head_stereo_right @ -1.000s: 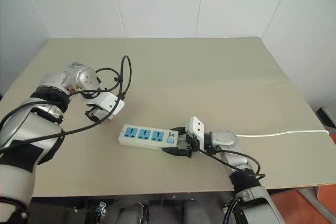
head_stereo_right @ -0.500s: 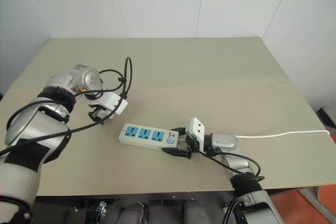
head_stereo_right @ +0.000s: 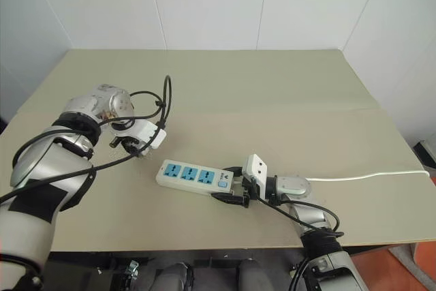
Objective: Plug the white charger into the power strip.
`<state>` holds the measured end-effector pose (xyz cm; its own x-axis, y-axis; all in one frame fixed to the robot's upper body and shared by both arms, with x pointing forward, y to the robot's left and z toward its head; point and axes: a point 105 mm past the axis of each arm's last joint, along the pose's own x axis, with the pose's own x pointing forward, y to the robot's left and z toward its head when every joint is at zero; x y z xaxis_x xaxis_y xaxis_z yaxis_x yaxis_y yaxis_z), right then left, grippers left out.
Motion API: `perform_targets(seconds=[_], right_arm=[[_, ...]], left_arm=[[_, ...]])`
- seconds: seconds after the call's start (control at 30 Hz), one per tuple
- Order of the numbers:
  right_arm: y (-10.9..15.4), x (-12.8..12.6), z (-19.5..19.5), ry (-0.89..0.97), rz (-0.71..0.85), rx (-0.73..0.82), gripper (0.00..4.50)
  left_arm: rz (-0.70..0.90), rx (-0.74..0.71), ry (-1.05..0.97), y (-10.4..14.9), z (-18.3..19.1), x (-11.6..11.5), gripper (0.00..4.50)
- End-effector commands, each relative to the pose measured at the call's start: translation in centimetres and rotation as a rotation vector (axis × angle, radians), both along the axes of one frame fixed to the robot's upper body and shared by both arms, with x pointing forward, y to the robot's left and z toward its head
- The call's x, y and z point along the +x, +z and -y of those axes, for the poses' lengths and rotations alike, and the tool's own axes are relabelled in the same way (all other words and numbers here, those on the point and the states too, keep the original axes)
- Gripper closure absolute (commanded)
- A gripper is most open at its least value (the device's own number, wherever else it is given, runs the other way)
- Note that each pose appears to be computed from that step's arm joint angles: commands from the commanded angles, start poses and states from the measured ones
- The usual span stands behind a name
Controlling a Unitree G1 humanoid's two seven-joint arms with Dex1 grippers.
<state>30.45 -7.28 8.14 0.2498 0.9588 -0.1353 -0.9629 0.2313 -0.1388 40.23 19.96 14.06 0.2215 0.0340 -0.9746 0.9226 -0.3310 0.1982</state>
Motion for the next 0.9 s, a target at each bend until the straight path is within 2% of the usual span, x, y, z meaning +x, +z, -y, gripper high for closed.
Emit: perform_targets(seconds=[0.03,0.13,0.23,0.37,0.47,0.57,0.63,0.73,0.8,0.9], right_arm=[[0.6,0.0,-0.4,0.012,0.003,0.028,1.05],[0.5,0.0,-0.5,0.015,0.001,0.028,1.05],[0.4,-0.1,-0.7,0.031,-0.004,0.03,1.05],[0.4,-0.3,-1.1,0.056,-0.006,0.03,1.05],[0.3,-0.4,-1.2,0.092,-0.01,0.025,1.05],[0.1,-0.3,-1.2,0.114,-0.009,0.012,1.05],[0.0,-0.2,-1.2,0.124,-0.01,0.007,1.05],[-0.3,-0.2,-1.4,0.156,-0.01,-0.013,1.05],[-0.6,0.0,-1.4,0.165,-0.015,-0.024,1.05],[-1.0,0.0,-1.2,0.195,-0.018,-0.052,1.05]], left_arm=[[0.03,-0.024,-0.004,1.2,0.3,0.3,3.49],[0.033,-0.046,-0.016,1.6,0.3,0.2,3.49],[0.053,-0.13,-0.074,3.1,0.8,0.0,3.49],[0.045,-0.359,-0.128,6.3,1.8,-1.0,3.49],[0.102,-0.565,-0.146,8.7,2.5,-1.5,3.49],[0.135,-0.718,-0.163,9.9,3.3,-2.2,3.49],[0.148,-0.87,-0.209,10.9,4.5,-3.1,3.49],[0.142,-1.247,-0.248,12.8,7.1,-5.2,3.49],[0.113,-1.397,-0.246,12.9,8.2,-6.8,3.49],[0.051,-1.541,-0.248,12.5,9.6,-9.5,3.49]])
